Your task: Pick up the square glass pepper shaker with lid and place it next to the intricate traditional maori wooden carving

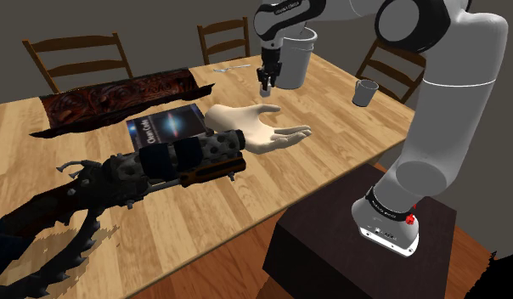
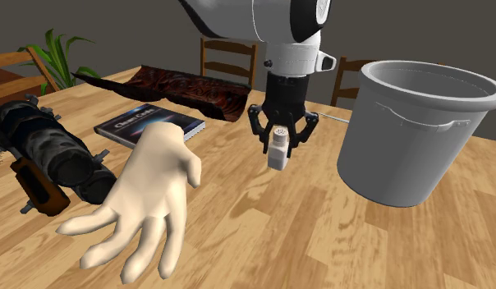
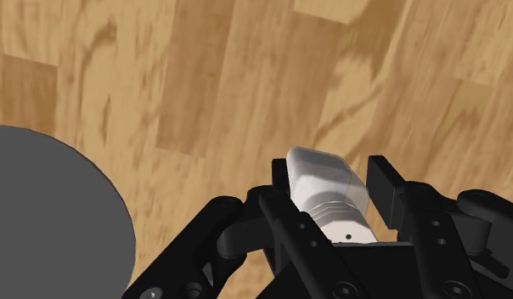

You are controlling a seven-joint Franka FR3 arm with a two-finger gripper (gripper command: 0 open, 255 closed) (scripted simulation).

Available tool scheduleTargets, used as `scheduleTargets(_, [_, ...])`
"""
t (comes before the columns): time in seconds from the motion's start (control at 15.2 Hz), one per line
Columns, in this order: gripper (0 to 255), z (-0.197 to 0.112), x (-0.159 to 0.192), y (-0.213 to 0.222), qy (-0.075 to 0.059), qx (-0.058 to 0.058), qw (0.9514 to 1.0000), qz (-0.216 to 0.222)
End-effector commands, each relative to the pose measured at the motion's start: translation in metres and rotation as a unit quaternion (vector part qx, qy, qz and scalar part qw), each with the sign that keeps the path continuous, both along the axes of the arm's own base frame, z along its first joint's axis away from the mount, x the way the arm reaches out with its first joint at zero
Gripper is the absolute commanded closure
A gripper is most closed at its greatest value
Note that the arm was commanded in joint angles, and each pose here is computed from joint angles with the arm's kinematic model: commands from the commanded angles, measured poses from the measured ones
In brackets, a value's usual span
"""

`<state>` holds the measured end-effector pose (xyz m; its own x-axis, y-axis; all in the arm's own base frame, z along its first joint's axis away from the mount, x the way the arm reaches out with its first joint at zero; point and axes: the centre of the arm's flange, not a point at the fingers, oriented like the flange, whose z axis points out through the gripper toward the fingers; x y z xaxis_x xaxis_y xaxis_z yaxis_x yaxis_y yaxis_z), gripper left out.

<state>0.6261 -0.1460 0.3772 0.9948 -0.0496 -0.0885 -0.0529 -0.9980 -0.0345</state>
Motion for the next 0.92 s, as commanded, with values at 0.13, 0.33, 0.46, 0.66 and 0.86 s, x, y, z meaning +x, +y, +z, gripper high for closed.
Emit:
scheduleTargets(0.13, [255,0.022,0.0,0.0,0.0,0.0,1.0,0.0])
scheduleTargets(0.33, [255,0.038,0.0,0.0,0.0,0.0,1.0,0.0])
scheduleTargets(0.46, [255,0.048,0.0,0.0,0.0,0.0,1.0,0.0])
scheduleTargets(0.66, [255,0.064,0.0,0.0,0.0,0.0,1.0,0.0])
scheduleTargets(0.86, [255,0.08,0.0,0.0,0.0,0.0,1.0,0.0])
